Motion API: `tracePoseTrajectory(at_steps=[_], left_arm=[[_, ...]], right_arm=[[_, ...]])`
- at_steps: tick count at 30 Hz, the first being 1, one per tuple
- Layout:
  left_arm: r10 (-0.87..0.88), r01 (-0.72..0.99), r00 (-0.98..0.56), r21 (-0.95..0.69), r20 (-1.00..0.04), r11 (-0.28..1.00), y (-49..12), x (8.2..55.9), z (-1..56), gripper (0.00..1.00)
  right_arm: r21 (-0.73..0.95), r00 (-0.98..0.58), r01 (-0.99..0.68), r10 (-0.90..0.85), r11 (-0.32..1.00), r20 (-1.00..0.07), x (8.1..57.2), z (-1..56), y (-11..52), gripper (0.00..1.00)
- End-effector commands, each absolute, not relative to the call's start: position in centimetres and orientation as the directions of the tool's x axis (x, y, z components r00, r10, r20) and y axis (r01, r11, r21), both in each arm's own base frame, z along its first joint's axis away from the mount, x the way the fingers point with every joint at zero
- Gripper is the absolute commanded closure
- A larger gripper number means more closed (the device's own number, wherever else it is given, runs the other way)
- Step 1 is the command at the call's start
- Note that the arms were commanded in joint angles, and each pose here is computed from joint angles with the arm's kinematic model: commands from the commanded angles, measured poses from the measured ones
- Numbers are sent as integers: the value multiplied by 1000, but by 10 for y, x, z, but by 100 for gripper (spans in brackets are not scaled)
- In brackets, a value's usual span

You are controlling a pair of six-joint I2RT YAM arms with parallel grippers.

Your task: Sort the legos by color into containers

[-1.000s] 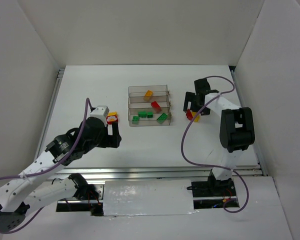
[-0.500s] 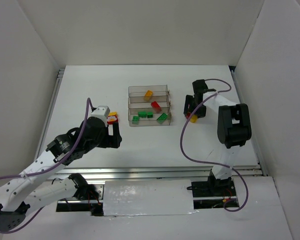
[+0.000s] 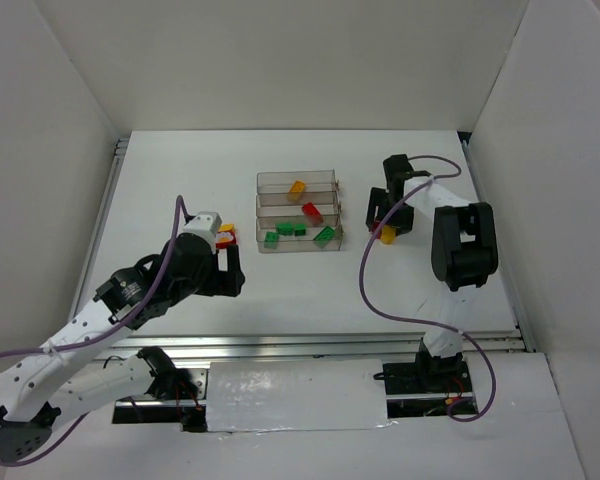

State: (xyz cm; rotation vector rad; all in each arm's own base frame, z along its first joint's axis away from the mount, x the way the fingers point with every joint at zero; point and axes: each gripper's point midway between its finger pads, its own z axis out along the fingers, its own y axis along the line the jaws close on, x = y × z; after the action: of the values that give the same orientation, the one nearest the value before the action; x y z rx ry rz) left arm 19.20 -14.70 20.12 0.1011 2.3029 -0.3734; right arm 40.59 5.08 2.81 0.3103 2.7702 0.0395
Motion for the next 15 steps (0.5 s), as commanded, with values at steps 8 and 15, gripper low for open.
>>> tracePoseTrajectory(at_steps=[8,15], left_arm=[[-37,218,-668,-243,-743,945,-153,197,206,0],[-82,205,-661,-284,-746,937,-156,198,214,0]], right_arm=[[42,-918,206,208,978,-338,408,34,49,50],[110,-892,144,177,983,-415,406,52,72,100]])
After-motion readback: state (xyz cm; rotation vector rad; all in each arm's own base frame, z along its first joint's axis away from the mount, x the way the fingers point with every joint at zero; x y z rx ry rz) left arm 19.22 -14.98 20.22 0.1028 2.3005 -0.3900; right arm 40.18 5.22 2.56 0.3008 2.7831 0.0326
